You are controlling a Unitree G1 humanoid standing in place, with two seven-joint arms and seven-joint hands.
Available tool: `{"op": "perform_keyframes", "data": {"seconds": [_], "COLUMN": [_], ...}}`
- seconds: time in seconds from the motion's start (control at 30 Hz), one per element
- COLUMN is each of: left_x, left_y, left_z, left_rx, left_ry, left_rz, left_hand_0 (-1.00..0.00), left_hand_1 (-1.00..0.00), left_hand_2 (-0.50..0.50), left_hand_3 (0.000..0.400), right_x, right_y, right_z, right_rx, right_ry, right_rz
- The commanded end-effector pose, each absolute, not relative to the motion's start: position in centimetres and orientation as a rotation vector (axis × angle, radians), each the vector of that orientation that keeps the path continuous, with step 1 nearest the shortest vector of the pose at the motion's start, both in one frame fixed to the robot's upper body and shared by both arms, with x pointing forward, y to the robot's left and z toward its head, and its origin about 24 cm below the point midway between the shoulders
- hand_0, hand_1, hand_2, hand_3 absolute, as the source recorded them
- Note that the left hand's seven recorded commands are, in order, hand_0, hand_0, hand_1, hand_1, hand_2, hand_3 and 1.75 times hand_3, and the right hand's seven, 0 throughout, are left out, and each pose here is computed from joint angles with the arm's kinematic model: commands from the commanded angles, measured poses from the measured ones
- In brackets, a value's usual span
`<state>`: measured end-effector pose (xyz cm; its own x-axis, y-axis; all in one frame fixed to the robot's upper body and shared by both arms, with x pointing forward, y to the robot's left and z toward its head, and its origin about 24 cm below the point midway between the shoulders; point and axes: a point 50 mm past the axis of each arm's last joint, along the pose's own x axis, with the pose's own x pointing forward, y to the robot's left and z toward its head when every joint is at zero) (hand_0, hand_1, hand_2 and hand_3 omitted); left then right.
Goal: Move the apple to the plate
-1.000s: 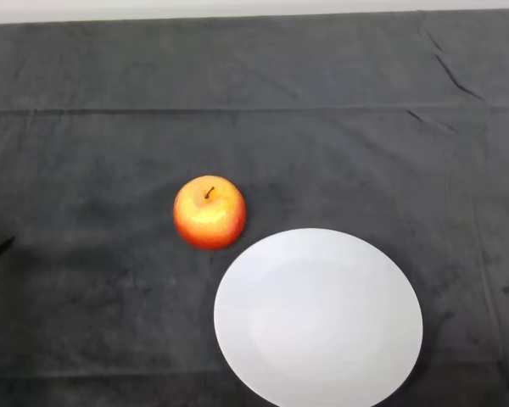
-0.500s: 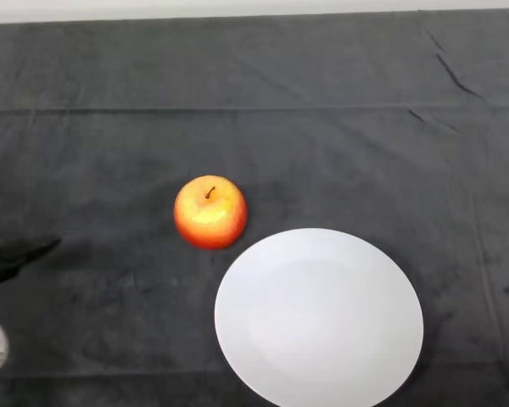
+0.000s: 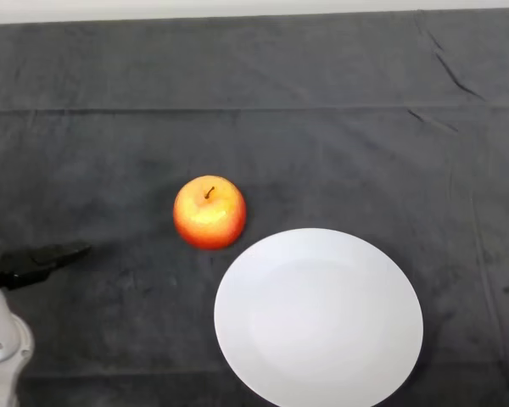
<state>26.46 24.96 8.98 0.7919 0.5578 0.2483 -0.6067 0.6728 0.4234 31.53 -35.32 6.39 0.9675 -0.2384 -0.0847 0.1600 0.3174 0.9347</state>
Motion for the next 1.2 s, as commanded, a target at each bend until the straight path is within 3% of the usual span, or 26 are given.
{"op": "perform_keyframes", "data": {"seconds": [0.03, 1.2], "left_x": [27.4, 31.9], "left_y": [23.6, 16.5], "left_z": [11.1, 9.4], "left_rx": [0.505, 0.567], "left_ry": [-0.188, -0.129], "left_rz": [0.621, 0.291], "left_hand_0": [0.0, 0.0], "left_hand_1": [0.0, 0.0], "left_hand_2": [0.0, 0.0], "left_hand_3": [0.0, 0.0], "right_x": [31.2, 31.2], "right_y": [-35.9, -35.9], "right_z": [6.6, 6.6], "right_rx": [1.228, 1.229], "right_ry": [-0.107, -0.107], "right_rz": [-0.277, -0.277]}}
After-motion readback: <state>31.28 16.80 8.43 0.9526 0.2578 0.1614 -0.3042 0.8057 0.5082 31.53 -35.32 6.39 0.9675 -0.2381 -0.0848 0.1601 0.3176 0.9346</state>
